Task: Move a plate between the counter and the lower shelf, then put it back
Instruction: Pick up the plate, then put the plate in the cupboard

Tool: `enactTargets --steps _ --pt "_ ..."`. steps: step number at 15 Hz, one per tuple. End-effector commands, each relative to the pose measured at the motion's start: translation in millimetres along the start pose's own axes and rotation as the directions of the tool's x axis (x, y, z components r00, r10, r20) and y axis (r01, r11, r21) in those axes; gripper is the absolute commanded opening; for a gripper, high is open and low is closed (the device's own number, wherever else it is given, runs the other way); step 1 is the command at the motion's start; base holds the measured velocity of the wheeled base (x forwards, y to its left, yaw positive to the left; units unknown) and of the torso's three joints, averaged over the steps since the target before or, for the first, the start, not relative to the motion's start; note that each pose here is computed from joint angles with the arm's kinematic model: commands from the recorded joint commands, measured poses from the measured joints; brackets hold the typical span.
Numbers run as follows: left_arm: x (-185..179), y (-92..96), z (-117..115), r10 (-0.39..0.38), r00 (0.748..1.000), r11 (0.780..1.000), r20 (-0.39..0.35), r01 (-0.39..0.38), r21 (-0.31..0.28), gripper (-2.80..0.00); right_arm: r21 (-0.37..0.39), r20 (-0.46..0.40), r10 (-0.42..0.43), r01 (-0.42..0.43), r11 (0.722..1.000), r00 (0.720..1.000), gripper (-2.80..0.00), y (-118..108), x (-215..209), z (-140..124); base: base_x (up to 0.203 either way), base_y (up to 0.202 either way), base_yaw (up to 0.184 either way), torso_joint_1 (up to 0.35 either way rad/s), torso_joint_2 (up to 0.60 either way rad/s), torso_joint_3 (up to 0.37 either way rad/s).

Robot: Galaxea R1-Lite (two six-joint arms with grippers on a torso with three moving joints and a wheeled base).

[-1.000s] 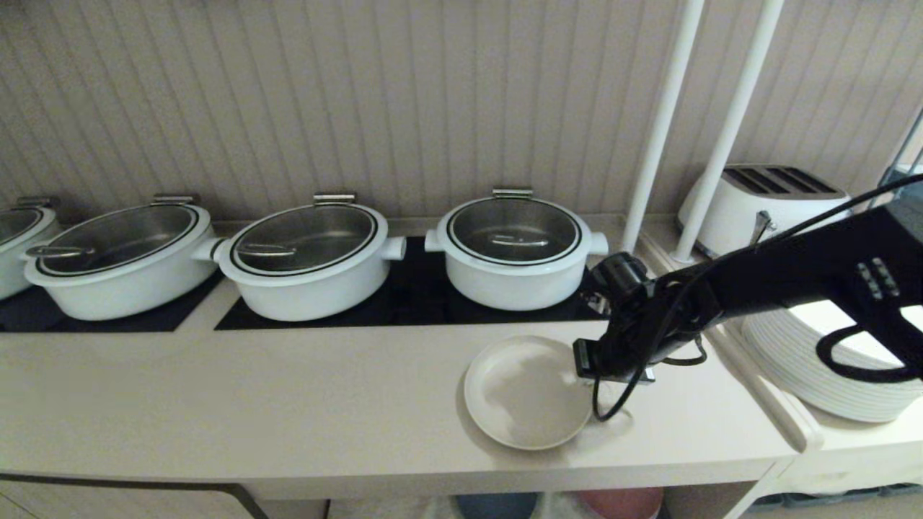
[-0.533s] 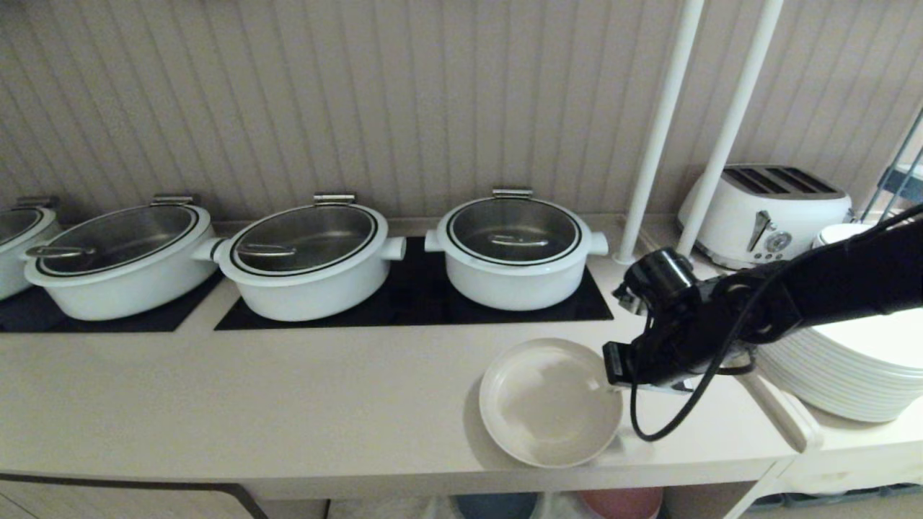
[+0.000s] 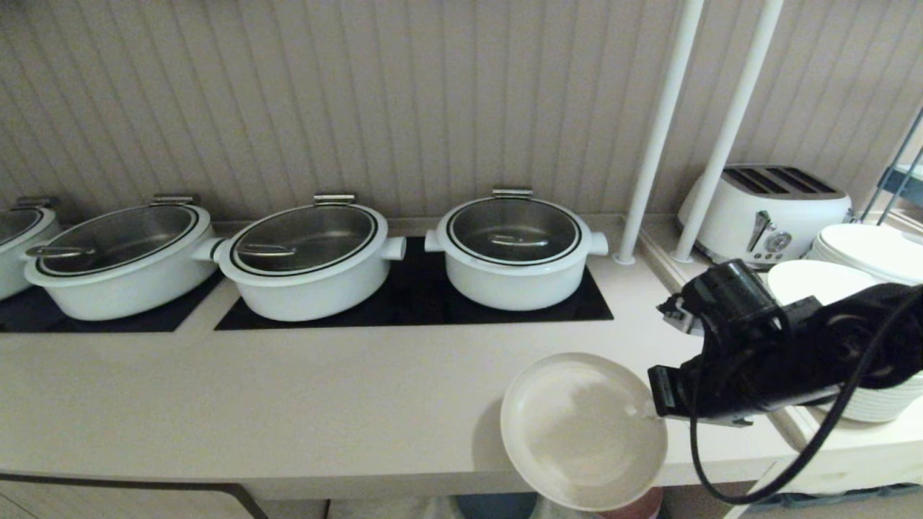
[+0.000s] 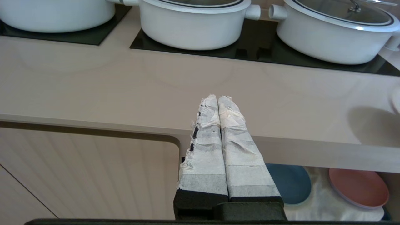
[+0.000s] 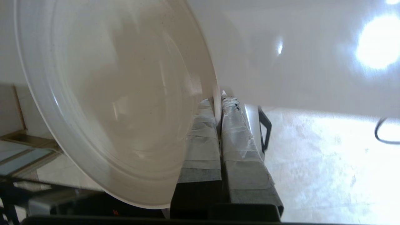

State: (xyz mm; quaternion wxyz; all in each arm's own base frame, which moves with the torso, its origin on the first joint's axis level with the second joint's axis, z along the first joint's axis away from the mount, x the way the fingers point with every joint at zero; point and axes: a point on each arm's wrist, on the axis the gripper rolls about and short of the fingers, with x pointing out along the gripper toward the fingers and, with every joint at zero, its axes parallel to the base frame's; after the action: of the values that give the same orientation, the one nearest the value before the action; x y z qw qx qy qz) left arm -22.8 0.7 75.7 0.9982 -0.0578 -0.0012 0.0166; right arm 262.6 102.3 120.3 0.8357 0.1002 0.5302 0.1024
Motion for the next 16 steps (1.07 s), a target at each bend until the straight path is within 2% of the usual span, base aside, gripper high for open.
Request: enactTargets --steps 1,11,14,16 --pt "-0.1 0.0 0.2 0.0 1.0 1.0 0.001 0.0 -0.001 -2.8 0.009 0.038 0.009 -0.01 1.0 0.999 -2.8 -7.5 -20.2 -15.4 0.0 0.0 0.0 0.0 0.0 0.0" --pt "0.0 0.0 -0.2 0.001 1.0 1.0 0.0 -0.001 -0.001 -2.8 0.023 0.095 0.017 -0.019 1.0 0.995 -2.8 -34.0 -63.3 -84.7 0.0 0.0 0.0 0.0 0.0 0.0" --pt "-0.1 0.0 0.2 0.0 1.0 1.0 0.001 0.0 -0.001 -2.8 0.084 0.089 0.009 -0.016 0.996 0.996 -2.8 -40.1 -66.8 -101.6 0.0 0.0 0.0 0.0 0.0 0.0" --pt "0.0 0.0 -0.2 0.001 1.0 1.0 0.0 -0.001 -0.001 -2.8 0.094 0.091 0.008 -0.016 0.995 0.996 -2.8 -44.0 -69.7 -112.9 0.0 0.0 0.0 0.0 0.0 0.0"
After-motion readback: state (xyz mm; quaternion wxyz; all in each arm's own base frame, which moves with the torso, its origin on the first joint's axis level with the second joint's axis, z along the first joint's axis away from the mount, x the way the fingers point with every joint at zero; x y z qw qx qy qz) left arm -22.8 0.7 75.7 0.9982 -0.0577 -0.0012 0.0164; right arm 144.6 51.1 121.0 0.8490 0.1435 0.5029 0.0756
